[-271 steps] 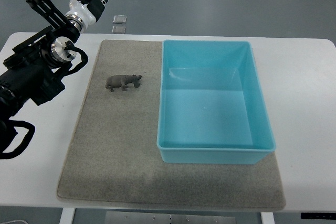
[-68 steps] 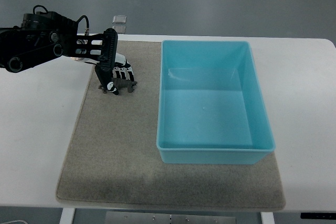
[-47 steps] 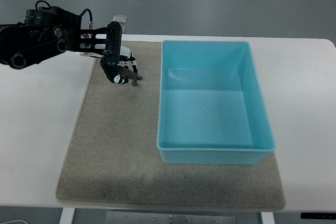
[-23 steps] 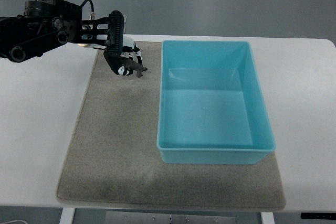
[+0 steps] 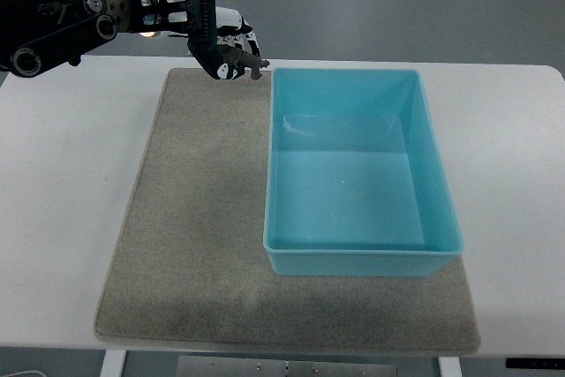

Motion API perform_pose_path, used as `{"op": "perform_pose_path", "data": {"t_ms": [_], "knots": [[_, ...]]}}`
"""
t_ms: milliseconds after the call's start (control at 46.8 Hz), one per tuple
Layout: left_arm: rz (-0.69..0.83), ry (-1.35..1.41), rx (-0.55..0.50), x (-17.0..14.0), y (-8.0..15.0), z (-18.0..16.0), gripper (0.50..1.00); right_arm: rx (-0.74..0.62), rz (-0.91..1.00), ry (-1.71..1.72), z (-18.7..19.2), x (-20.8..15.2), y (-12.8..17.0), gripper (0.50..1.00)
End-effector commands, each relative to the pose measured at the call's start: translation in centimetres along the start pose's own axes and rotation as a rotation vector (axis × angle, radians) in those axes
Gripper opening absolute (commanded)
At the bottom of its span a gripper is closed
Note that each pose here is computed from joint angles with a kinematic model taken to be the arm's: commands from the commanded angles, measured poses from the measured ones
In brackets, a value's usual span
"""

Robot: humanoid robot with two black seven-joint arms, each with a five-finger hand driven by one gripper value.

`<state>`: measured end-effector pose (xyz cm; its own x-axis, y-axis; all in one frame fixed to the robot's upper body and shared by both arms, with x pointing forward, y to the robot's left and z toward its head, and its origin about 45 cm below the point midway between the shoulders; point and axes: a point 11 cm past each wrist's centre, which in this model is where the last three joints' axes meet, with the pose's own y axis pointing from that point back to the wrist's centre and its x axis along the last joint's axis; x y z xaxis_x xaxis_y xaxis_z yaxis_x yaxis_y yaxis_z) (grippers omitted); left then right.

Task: Place brown hippo in blue box with left hand
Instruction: 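Lift the hippo with the left hand toward the blue box, then open the left hand over the blue box to drop the hippo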

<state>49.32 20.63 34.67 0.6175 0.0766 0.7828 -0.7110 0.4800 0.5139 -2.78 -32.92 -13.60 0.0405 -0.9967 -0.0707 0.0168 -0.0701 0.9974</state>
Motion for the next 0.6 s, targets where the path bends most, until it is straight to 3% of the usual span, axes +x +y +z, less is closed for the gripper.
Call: {"op": "perform_pose_path", "data": {"t_ms": [0,171,577], "knots": [[0.014,0.004,-0.016,0.1,-0.2,0.6,0.500,0.001,0.000,0.000,-0.1,0.0,0.0,0.936],[0.035,0.021,-0.057,0.6,-0.4,1.9,0.500,0.001,0.000,0.000,-0.1,0.0,0.0,0.936],[-0.023,0.037,-0.214,-1.5,-2.3,7.6,0.500,0.000,0.000,0.000,0.0,0.0,0.0,0.936]]}}
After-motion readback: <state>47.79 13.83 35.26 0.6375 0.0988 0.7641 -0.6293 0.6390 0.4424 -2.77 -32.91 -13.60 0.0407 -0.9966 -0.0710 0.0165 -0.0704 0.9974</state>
